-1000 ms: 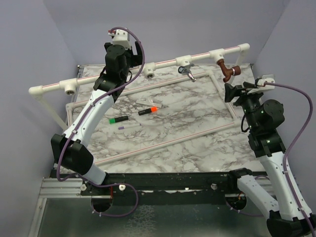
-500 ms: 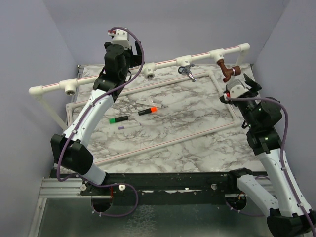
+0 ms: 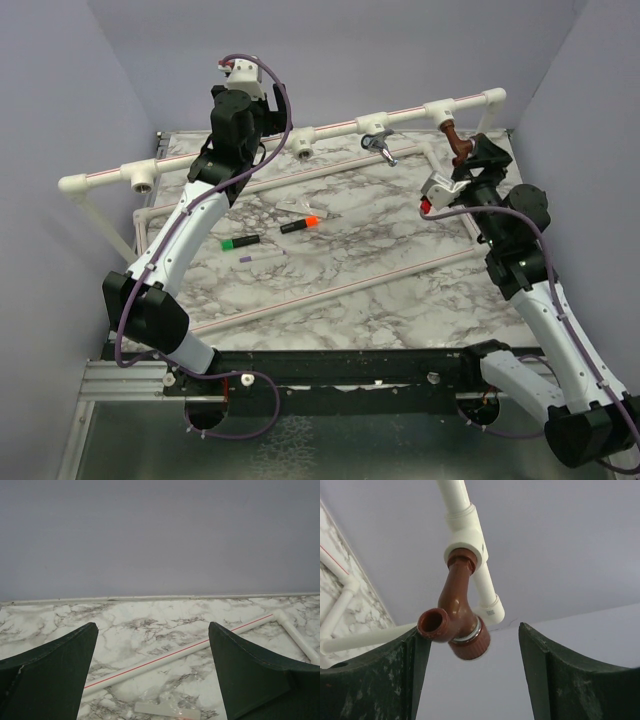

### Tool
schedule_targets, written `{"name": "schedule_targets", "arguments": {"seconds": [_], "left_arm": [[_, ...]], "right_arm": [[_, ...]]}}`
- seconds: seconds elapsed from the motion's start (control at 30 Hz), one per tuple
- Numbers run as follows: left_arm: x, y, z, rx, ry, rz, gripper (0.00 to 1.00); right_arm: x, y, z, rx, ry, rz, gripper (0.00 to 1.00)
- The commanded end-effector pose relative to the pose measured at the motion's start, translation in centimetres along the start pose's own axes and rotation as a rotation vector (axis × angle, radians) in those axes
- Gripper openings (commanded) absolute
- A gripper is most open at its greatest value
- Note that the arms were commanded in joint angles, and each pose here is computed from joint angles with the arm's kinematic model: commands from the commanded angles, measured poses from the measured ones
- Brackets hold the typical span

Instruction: Install the water faucets

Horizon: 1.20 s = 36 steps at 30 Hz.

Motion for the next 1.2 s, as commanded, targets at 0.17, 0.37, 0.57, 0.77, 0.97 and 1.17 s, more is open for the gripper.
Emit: {"name": "schedule_targets", "arguments": {"seconds": [0.17,0.37,0.57,0.77,0.97,1.17], "left_arm": [[9.4,0.1,0.2,0.038,-0.068,0.378,0.93],[9.5,0.1,0.2,0.040,-0.068,0.382,0.93],[9.5,0.1,0.2,0.042,-0.067,0.382,0.93],[9.5,0.1,0.3,0.041,-0.066,0.383,0.93],[9.4,0.1,0.3,0.046,-0.061,0.383,0.93],[9.4,0.1,0.3,0.047,-0.060,0.383,0.93]], "right_arm": [[-0.8,-2.0,-0.5,0.114,0.330,0.019,0.74],[-0.3,-3.0,-0.1,0.119,0.333,0.058,0.66],[0.3,-3.4,0.7,0.115,0.264,0.084,0.48],[0.7,-3.4,1.4,0.112,0.173,0.102,0.20],[0.7,-3.2,2.5,0.101,-0.002,0.078,0.01],[0.1,-2.9,3.0,0.134,-0.292,0.026,0.01]]}}
Point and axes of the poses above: each gripper's point midway between its finger pads, its own y axis back along the fingers, its own z axis along the line the jaws close on, x = y × z, the point moved 8 cm from there along y, back along the fingers, and after that the axes turned 3 degrees about -y, right-handed, at the moved point
